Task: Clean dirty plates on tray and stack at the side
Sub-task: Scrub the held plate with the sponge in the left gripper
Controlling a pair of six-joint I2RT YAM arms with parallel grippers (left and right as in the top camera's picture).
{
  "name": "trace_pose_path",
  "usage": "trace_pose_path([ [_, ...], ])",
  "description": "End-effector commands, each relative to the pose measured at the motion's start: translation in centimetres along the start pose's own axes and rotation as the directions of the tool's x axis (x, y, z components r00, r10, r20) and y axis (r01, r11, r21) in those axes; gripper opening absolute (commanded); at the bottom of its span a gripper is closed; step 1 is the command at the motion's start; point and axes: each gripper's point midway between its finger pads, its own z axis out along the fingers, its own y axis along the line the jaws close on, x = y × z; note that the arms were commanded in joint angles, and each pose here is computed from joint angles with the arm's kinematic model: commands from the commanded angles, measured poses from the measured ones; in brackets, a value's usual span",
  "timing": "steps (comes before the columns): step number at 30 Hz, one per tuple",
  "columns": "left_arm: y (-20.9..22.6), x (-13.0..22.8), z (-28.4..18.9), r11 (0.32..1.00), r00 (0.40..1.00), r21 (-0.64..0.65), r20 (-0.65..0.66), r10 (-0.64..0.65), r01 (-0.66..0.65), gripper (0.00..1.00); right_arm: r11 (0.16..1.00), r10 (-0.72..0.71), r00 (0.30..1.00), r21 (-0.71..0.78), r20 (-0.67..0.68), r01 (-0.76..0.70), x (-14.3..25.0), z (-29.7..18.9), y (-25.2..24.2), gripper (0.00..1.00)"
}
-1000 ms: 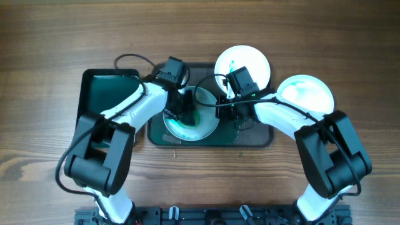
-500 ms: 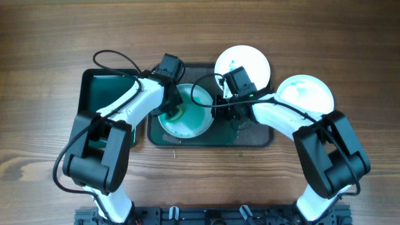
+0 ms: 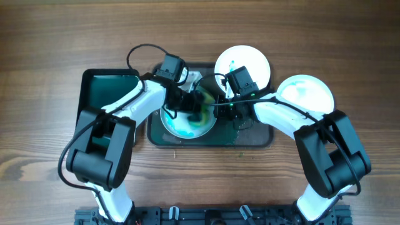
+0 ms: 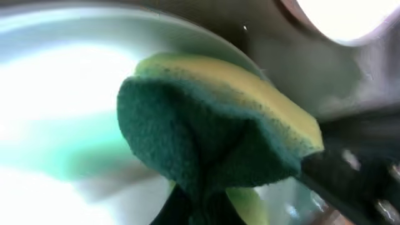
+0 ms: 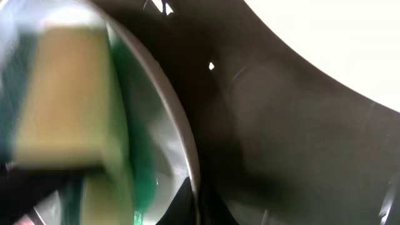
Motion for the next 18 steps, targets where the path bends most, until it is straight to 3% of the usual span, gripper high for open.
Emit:
trace_pose_path([
  [1,9.2,-2.7,-2.4,0.844,0.96,-0.478,0.24,-0.142,0.244,0.04,1.0,0.007,1.0,0.016,0.0,-0.007,-0.2,0.4,-0.4,0.04],
  [2,12.1,-2.3,-4.6,0.707,0.927,-0.613,0.331,-0.175,0.353,0.04,1.0,0.007,1.0,0.016,0.0,-0.007,-0.1,0.4,-0.4,0.04],
  [3,13.4,-1.5,-5.9,0.622,0.911,-0.673,0.364,-0.193,0.401,0.04,1.0,0.007,1.0,0.016,0.0,-0.007,-0.2,0.4,-0.4,0.04],
  [4,14.3,-0.4,-6.8,0.558,0.9,-0.709,0.377,-0.216,0.431,0.04,1.0,0.007,1.0,0.016,0.0,-0.007,-0.2,0.4,-0.4,0.04],
  [6,14.3,1.9,-6.8,0.522,0.896,-0.729,0.338,-0.289,0.444,0.04,1.0,0.007,1.0,0.014,0.002,-0.007,-0.2,0.4,-0.4,0.04],
  [8,12.9,3.9,-5.5,0.577,0.902,-0.703,0.236,-0.36,0.415,0.04,1.0,0.007,1.0,0.015,0.002,-0.007,-0.2,0.4,-0.4,0.04],
  [9,10.9,5.1,-4.0,0.668,0.906,-0.635,0.126,-0.404,0.387,0.04,1.0,0.007,1.0,0.015,0.002,-0.007,-0.2,0.4,-0.4,0.04],
  [11,4.2,6.5,-0.9,0.919,0.934,-0.301,-0.169,-0.314,0.254,0.04,1.0,0.007,1.0,0.015,0.002,-0.007,-0.2,0.4,-0.4,0.04],
  [12,1.8,6.7,-0.6,0.964,0.941,-0.159,-0.234,-0.246,0.213,0.04,1.0,0.007,1.0,0.014,0.002,-0.007,-0.2,0.4,-0.4,0.04],
  [13,-2.4,7.0,-0.7,0.984,0.948,0.101,-0.296,-0.114,0.15,0.04,1.0,0.007,1.0,0.014,0.002,-0.007,-0.2,0.4,-0.4,0.04],
  [14,-4.7,7.0,-1.2,0.96,0.953,0.254,-0.3,-0.039,0.12,0.04,1.0,0.007,1.0,0.014,0.002,-0.007,-0.2,0.4,-0.4,0.04],
  [15,-5.8,6.8,-1.6,0.94,0.956,0.327,-0.292,-0.004,0.103,0.04,1.0,0.007,1.0,0.014,0.002,-0.007,-0.2,0.4,-0.4,0.04],
  [17,-5.4,6.2,-1.2,0.948,0.966,0.308,-0.26,0.006,0.078,0.04,1.0,0.007,1.0,0.014,0.002,-0.007,-0.2,0.4,-0.4,0.04],
  [18,-3.6,5.3,-0.5,0.976,0.971,0.194,-0.233,-0.055,0.102,0.04,1.0,0.007,1.0,0.015,0.002,-0.007,-0.2,0.4,-0.4,0.04],
])
